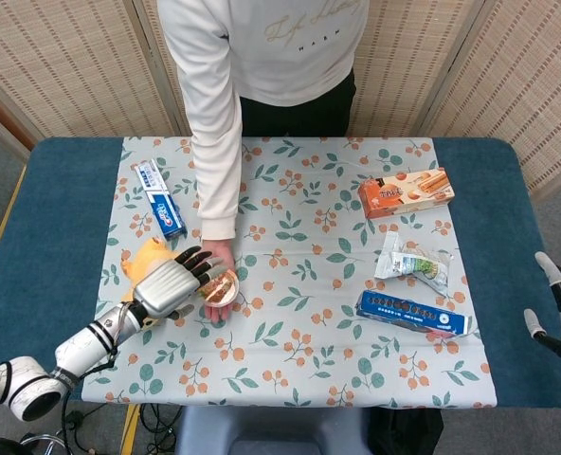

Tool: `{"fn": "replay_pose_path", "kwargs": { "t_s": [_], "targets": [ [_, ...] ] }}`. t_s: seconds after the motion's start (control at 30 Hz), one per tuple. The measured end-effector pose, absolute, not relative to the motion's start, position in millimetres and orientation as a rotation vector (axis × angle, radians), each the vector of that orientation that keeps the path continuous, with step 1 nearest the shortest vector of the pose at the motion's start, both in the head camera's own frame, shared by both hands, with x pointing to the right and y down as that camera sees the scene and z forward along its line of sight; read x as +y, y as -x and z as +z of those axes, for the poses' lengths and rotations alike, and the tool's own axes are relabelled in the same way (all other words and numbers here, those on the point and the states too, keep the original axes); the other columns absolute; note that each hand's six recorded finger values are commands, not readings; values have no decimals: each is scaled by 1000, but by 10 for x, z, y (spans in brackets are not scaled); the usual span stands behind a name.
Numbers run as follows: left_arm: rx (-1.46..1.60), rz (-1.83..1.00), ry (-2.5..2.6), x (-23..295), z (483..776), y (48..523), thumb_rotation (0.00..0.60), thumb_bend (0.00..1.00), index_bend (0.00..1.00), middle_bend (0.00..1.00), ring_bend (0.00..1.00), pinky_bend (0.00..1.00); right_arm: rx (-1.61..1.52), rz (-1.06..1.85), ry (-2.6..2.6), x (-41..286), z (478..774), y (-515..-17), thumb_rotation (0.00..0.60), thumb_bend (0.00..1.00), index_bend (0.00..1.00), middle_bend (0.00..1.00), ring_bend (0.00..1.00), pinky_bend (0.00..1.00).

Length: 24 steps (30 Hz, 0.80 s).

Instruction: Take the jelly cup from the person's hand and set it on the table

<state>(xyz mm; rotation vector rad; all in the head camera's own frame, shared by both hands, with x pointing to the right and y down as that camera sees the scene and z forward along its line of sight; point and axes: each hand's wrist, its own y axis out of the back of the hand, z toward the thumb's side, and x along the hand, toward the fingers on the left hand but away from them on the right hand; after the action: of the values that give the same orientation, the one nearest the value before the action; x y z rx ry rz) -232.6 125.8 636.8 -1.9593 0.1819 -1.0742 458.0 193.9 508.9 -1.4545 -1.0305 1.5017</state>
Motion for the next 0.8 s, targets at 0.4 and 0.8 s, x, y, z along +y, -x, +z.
{"fn": "replay_pose_path", "kwargs": {
  "t_s": [0.4, 0.8],
  "targets": [
    [106, -1092, 1952, 1187, 6568, 2056, 600, 321, 31, 0, 0, 0, -1028, 1512, 1445, 1943, 5062, -4617, 600, 350, 86, 221, 192, 411],
    [79, -1111, 1960, 1251, 6673, 1993, 600, 321, 122, 1, 55, 37, -1043, 1524, 1428, 1984, 5015, -4664, 600, 350, 86, 221, 192, 411]
  ]
}}
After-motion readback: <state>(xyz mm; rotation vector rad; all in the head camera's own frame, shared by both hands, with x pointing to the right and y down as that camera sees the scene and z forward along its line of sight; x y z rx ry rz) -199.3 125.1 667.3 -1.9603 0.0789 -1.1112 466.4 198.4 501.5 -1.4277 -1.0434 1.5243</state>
